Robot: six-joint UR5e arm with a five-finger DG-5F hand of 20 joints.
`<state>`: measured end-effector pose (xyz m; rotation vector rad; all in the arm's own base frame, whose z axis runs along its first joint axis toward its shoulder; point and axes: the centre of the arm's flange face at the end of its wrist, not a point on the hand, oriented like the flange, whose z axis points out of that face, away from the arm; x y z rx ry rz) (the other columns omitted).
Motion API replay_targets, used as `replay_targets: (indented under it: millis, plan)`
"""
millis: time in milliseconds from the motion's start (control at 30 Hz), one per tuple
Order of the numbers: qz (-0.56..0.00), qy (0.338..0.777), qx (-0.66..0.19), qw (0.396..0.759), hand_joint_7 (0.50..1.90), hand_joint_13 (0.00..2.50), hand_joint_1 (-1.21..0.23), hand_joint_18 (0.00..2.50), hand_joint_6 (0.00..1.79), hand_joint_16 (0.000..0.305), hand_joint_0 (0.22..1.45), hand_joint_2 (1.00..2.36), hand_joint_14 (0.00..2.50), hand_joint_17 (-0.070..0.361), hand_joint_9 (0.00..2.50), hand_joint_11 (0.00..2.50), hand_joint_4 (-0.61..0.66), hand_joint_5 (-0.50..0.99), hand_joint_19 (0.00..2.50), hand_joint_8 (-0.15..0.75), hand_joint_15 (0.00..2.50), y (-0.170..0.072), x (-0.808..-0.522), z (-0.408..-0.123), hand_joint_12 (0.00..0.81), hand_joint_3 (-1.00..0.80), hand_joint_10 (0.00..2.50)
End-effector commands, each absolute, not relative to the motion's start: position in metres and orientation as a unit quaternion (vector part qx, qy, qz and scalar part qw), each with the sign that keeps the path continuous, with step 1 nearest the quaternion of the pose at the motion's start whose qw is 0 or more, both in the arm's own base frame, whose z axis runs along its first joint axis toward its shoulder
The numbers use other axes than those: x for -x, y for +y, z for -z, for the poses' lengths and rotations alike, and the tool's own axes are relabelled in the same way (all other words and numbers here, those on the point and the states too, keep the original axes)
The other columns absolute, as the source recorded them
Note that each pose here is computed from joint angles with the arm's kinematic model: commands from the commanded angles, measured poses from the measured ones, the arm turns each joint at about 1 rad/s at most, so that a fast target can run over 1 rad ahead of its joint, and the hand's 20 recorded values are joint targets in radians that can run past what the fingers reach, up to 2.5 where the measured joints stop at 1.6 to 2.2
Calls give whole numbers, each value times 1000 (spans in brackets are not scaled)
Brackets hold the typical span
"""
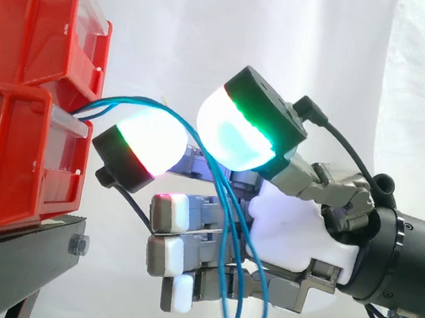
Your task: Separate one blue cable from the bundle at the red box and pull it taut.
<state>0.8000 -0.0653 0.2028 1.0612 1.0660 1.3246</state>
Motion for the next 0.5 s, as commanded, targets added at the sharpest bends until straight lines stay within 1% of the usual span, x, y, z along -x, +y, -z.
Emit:
replay_targets:
  millis: [0,33,133,267,300,367,400,467]
  plan:
    - [-556,449,-448,538,756,1008,-746,887,882,43,551,1000,25,97,1045,821,85,-148,792,312,739,-65,-799,-202,345,-500,19]
    - [-555,448,-448,539,754,1006,-699,883,873,43,558,1000,24,97,1055,819,79,-144,796,313,746,-65,-800,-202,345,-500,19]
    - [-556,448,-448,539,771,1007,-640,871,857,42,589,1000,26,94,1062,824,73,-141,812,309,745,-65,-800,-202,339,-500,20]
    - [-554,448,-449,539,810,1005,-652,864,848,41,621,1000,25,93,1063,828,25,-135,824,304,748,-68,-799,-202,338,-500,20]
    - [-554,448,-449,540,813,1005,-680,862,856,41,625,1004,25,93,1063,837,11,-134,828,306,752,-69,-799,-202,340,-429,21]
    - [-554,449,-449,539,831,1004,-721,861,866,41,624,1010,25,93,1063,835,-8,-134,827,306,753,-69,-799,-202,338,-342,20]
    - [-553,450,-449,539,846,1013,-760,879,874,43,620,1012,25,97,1070,824,-18,-133,814,312,742,-69,-799,-201,349,-270,19]
    - [-552,451,-450,538,902,1027,-811,903,888,46,623,1014,22,103,1078,823,-57,-134,789,326,736,-69,-798,-200,360,-178,18]
